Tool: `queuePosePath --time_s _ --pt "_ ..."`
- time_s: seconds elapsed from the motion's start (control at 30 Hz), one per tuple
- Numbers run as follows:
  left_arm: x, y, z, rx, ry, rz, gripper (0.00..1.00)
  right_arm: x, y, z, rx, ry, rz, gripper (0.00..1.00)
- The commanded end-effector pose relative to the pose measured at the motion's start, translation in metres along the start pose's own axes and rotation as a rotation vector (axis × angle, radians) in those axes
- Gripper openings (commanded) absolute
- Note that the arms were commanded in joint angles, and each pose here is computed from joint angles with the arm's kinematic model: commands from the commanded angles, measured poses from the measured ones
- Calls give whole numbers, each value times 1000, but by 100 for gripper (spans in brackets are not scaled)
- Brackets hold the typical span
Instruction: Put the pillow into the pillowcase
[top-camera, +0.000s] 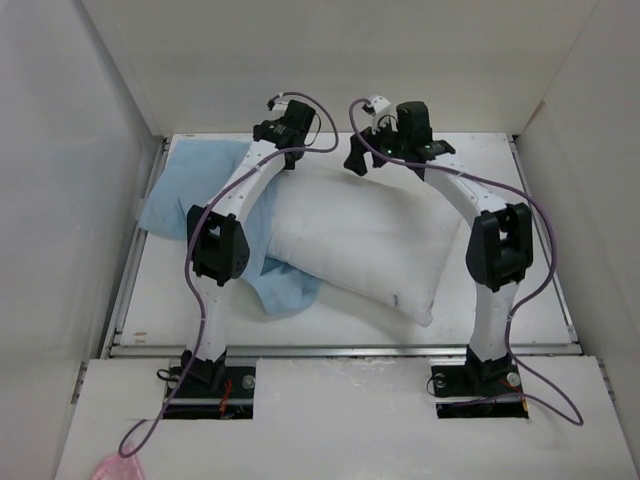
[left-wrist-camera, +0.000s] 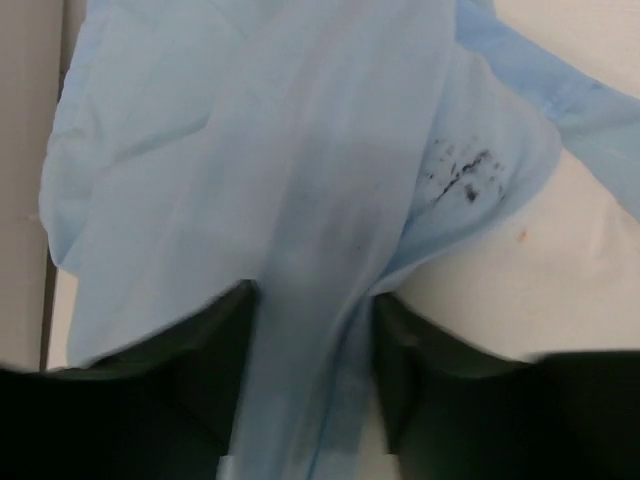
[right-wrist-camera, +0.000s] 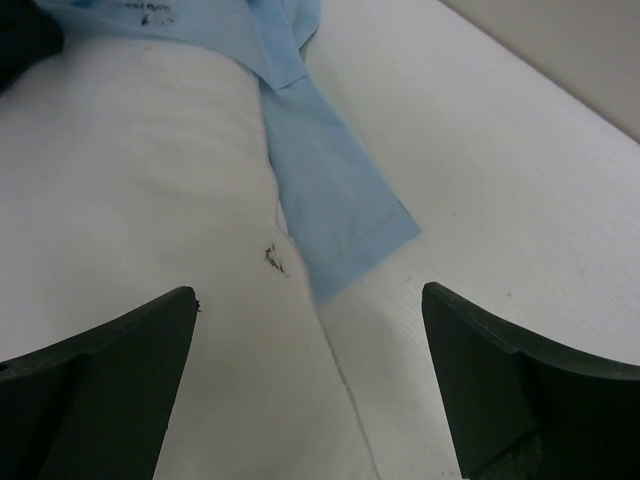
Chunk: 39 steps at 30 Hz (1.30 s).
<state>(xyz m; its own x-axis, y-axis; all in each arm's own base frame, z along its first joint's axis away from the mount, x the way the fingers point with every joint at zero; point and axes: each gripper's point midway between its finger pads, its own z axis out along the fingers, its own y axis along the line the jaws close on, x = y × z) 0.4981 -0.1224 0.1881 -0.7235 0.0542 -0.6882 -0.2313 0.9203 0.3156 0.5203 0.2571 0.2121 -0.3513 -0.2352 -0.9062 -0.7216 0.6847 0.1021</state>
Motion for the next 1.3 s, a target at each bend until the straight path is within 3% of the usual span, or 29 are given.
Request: queuePosePath --time_s 0.0,0.03,0.07,0.1,0.2,0.27,0.3,0.37,0.4,0.53,0.57,0.63,0.67,0.7,0.73,0.77,0.9,1.0,1.17,1.27 --pt "4 6 15 -25 30 27 35 1 10 3 -96 16 -29 99" --pt "3 1 16 3 29 34 35 8 8 7 -98 28 -22 99" --pt "-1 -2 14 24 21 37 10 2 15 8 -148 18 -33 99" --pt "-6 -2 13 29 4 24 0 17 19 14 -188 57 -12 99" --pt "-23 -17 1 66 -64 4 0 28 53 22 -363 69 -34 99" --pt "-36 -26 -10 112 -114 5 0 39 68 32 -428 76 -74 92" --pt "-53 -31 -22 147 -170 -20 0 43 85 37 -480 78 -88 69" --pt "-69 -32 -29 168 -217 -43 0 48 98 38 -549 84 -102 35" --pt "-78 -35 -41 186 -248 -58 0 47 110 37 -589 77 -103 0" --pt "-115 -39 -80 276 -365 -112 0 9 121 2 -550 -30 -156 0" --pt "-118 -37 -84 281 -379 -123 0 -46 127 -27 -496 -195 -258 0" --pt "-123 -46 -112 332 -423 -120 0 -68 129 -52 -413 -285 -225 0" --pt "-124 -49 -120 344 -440 -107 0 -51 130 -57 -391 -285 -184 0" --pt "-126 -57 -134 393 -459 -95 0 -83 139 -84 -373 -406 -221 0" --pt "-128 -61 -153 444 -481 -79 0 -83 142 -90 -375 -425 -213 0" --pt "-116 -87 -176 561 -478 -6 0 -81 143 -91 -372 -440 -161 0" --pt "-86 -125 -255 842 -534 119 0 -77 145 -77 -428 -440 -43 0" --pt "-47 -137 -283 928 -506 187 0 -73 121 -56 -319 -483 83 0" --pt "20 -144 -293 1013 -428 258 0 -71 82 -59 -124 -612 234 0" --pt "40 -144 -289 1008 -399 217 0 -62 74 -66 -89 -584 258 0"
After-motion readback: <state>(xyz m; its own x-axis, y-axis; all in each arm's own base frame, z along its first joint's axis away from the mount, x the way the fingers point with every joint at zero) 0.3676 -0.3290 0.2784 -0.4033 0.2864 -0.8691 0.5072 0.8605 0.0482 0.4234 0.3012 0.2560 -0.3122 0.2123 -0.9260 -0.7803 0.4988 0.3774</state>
